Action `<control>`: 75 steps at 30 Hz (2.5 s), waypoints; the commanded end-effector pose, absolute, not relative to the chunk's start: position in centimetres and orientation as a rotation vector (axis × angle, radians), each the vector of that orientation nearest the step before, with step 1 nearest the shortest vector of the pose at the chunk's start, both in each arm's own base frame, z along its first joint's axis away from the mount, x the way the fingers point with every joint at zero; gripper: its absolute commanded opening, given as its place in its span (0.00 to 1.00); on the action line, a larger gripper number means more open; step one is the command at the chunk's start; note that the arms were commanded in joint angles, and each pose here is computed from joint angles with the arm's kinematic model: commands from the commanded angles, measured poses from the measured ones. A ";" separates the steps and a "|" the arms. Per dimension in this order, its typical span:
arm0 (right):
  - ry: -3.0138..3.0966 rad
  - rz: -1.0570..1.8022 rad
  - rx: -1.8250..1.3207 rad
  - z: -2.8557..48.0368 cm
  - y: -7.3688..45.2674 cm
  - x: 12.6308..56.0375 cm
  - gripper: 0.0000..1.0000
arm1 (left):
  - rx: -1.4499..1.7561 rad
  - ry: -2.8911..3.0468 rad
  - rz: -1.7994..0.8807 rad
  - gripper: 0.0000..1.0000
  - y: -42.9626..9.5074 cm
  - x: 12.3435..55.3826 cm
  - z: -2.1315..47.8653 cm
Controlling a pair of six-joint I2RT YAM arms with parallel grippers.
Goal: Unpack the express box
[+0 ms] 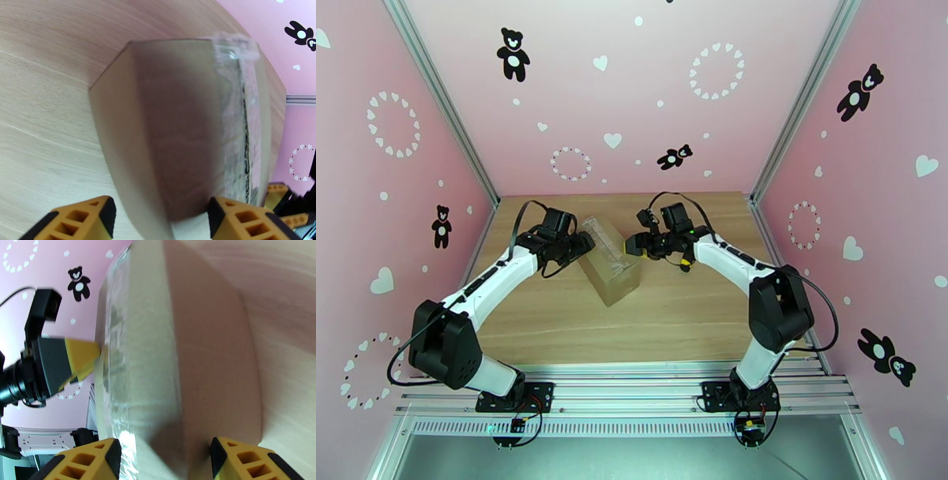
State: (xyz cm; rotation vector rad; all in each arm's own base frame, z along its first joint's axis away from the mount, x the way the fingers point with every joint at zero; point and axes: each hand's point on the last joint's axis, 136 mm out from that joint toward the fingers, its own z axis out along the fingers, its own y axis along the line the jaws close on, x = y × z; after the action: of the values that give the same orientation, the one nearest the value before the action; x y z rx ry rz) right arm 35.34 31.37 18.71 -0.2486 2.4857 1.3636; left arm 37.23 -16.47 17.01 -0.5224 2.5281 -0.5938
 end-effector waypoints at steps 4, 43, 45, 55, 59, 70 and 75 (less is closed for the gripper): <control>2.497 1.338 -0.291 19.7 31.5 33.2 0.64 | -0.509 2.522 -0.556 0.68 -16.3 37.4 17.7; 2.463 0.332 -0.642 19.9 36.1 33.8 0.68 | -0.486 2.646 -0.446 0.71 -15.8 36.3 13.0; 2.464 0.319 -0.618 19.9 36.0 34.0 0.68 | -0.486 2.647 -0.448 0.71 -15.8 36.2 12.9; 2.482 0.252 -0.585 18.3 35.9 34.6 0.69 | -0.498 2.648 -0.449 0.71 -15.7 36.0 12.7; 2.472 0.206 -0.592 17.9 35.9 34.6 0.69 | -0.505 2.650 -0.450 0.71 -15.7 35.9 12.4; 2.477 0.175 -0.607 17.4 36.6 34.5 0.69 | -0.504 2.658 -0.447 0.71 -15.7 35.9 12.0; 2.484 0.132 -0.590 16.7 36.4 34.9 0.70 | -0.503 2.660 -0.440 0.71 -15.6 35.8 11.9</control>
State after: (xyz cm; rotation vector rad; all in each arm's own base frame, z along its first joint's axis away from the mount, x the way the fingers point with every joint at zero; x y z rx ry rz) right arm 34.45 36.37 18.65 -0.5997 2.4526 0.2049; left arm 38.32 -16.55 15.58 -0.4852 2.5235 -0.5472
